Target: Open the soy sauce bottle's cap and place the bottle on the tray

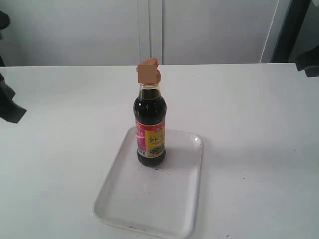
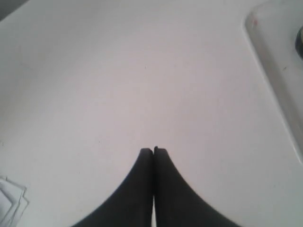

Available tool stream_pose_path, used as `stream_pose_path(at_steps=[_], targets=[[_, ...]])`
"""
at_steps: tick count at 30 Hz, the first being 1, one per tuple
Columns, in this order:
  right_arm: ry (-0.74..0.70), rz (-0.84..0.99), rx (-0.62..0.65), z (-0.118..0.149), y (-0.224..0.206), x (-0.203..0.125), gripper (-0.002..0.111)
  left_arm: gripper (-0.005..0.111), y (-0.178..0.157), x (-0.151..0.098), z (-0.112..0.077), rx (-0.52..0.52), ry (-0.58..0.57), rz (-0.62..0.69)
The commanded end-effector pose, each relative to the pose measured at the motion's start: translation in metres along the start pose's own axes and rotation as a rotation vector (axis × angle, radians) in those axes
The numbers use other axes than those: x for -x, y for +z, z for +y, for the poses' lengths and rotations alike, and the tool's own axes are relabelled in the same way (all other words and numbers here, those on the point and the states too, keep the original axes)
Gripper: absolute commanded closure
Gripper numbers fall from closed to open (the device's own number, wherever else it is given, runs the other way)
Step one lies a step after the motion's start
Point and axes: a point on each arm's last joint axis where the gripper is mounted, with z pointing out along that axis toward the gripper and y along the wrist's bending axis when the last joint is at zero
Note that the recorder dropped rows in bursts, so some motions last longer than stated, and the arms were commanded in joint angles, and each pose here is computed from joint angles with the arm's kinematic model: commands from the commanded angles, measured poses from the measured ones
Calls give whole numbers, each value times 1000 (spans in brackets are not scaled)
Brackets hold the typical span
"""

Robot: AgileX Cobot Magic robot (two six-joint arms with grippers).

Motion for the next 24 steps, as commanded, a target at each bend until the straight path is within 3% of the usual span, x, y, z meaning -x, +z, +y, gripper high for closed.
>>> stream_pose_path(at_steps=[1,7,13,24], targets=[[7,-87,-35,4,-22,-2,108,107,-16,-15,3,6,-90,93],[22,-232,-115,9,-35,-19,108,107,-29,-26,-3,-60,-203,52],[58,-309,-117,18,-47,-34,108,107,-38,-40,-1,-24,-287,-56],[48,-415,-143,33,-72,-65,108,107,-48,-79,-9,-31,-297,-254]])
